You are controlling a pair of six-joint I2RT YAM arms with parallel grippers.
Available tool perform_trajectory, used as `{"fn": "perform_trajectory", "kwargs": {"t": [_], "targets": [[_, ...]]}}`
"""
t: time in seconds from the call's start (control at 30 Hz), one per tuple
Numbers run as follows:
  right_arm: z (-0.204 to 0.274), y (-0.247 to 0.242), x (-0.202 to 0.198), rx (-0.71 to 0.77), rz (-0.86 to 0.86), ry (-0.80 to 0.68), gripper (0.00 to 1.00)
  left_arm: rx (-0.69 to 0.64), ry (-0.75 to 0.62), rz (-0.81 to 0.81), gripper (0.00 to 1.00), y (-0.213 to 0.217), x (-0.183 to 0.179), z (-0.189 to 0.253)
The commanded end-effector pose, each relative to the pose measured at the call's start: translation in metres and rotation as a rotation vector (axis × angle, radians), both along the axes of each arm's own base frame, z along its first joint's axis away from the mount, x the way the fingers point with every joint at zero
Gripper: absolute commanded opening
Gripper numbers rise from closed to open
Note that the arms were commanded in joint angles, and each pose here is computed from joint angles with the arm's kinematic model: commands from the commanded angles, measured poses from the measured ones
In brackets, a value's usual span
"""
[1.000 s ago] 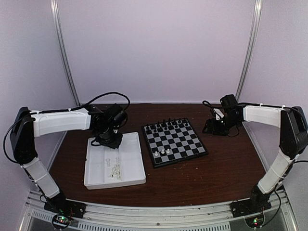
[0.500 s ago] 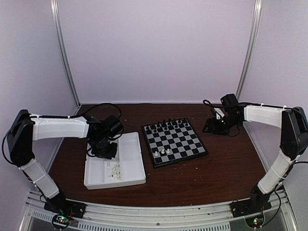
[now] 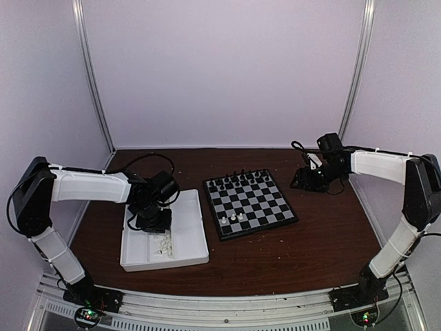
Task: Set up the chess pieces on the board
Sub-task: Pick up the chess piece from the storage box.
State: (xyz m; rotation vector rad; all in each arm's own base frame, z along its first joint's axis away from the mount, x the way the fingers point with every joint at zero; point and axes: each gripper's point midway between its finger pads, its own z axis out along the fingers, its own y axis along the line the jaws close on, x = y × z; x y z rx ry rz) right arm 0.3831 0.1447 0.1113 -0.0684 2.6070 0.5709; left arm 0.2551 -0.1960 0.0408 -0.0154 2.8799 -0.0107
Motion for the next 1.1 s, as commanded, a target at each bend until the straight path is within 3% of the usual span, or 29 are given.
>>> {"fn": "perform_trajectory", "kwargs": {"t": [0.0,0.13,0.7,1.07], "targets": [[0.013,0.001,0.003,0.022,-0.004,-0.043,0.71,-0.009,0.015,-0.082,0.19,-0.017,-0.004,-0.002],[0.014,0.001,0.002,0.023,-0.001,-0.043,0.71,0.03,0.061,-0.084,0.15,-0.012,-0.01,-0.011],[0.014,0.001,0.001,0.026,-0.002,-0.047,0.71,0.041,0.113,-0.086,0.14,-0.01,-0.02,-0.025],[0.022,0.002,0.0,0.041,0.0,-0.059,0.71,0.048,0.022,-0.09,0.05,-0.006,-0.008,0.004]]}}
